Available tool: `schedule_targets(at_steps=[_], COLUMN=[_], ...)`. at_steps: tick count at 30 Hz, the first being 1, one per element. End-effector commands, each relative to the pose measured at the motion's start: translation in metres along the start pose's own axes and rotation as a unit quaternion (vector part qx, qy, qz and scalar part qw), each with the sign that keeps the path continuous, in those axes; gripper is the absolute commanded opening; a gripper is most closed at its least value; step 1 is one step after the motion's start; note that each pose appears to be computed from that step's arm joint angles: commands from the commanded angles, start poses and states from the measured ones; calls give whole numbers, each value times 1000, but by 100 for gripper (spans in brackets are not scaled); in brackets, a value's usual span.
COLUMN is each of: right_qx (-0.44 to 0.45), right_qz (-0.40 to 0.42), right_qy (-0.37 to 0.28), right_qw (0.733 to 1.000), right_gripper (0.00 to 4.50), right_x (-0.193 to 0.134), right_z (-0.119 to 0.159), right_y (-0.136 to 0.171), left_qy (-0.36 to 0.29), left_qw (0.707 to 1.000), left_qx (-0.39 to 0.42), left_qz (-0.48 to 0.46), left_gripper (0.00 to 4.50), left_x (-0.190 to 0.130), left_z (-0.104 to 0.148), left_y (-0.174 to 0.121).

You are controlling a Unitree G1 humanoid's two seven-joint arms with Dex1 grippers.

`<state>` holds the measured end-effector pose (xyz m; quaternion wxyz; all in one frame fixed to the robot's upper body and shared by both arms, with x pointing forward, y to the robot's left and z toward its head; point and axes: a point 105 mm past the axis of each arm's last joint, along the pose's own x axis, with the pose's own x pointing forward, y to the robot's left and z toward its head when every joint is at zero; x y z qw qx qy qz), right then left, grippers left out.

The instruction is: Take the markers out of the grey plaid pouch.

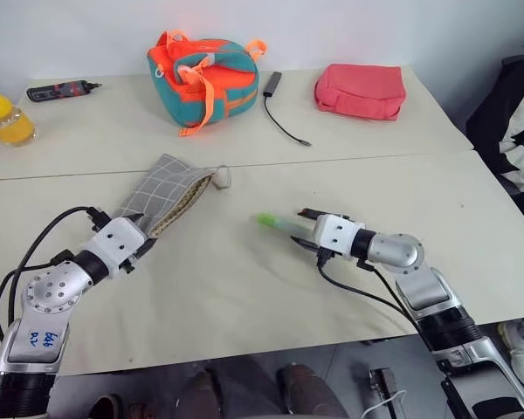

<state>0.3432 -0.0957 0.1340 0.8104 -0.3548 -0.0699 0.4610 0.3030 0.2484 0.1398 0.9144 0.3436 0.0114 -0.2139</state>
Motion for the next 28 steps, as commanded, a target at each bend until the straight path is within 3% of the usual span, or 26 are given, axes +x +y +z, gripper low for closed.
schedule_targets(at_steps=[1,3,5,8,13,21,28], right_qx=[44,82,146,202,238,239,247], right_qz=[17,21,39,47,59,96,115], right_qy=[-37,-58,-91,-117,-113,-72,-74], right_qw=[998,995,984,971,963,964,959], right_gripper=[384,447,450,450,450,450,450], right_x=[-9,-12,-18,-27,-46,-61,-63], right_z=[13,20,30,38,31,7,8], right_y=[2,3,7,10,25,54,61], left_qy=[-54,-84,-88,-103,-92,-30,-41], left_qw=[994,985,977,962,948,938,940], left_qx=[-88,-149,-188,-246,-303,-310,-289], left_qz=[-23,-39,-45,-53,25,152,180], left_gripper=[351,408,449,449,449,449,449], left_x=[-11,-18,-27,-41,-63,-97,-105], left_z=[18,26,27,30,14,-42,-42], left_y=[-4,-11,-13,-17,0,9,24])
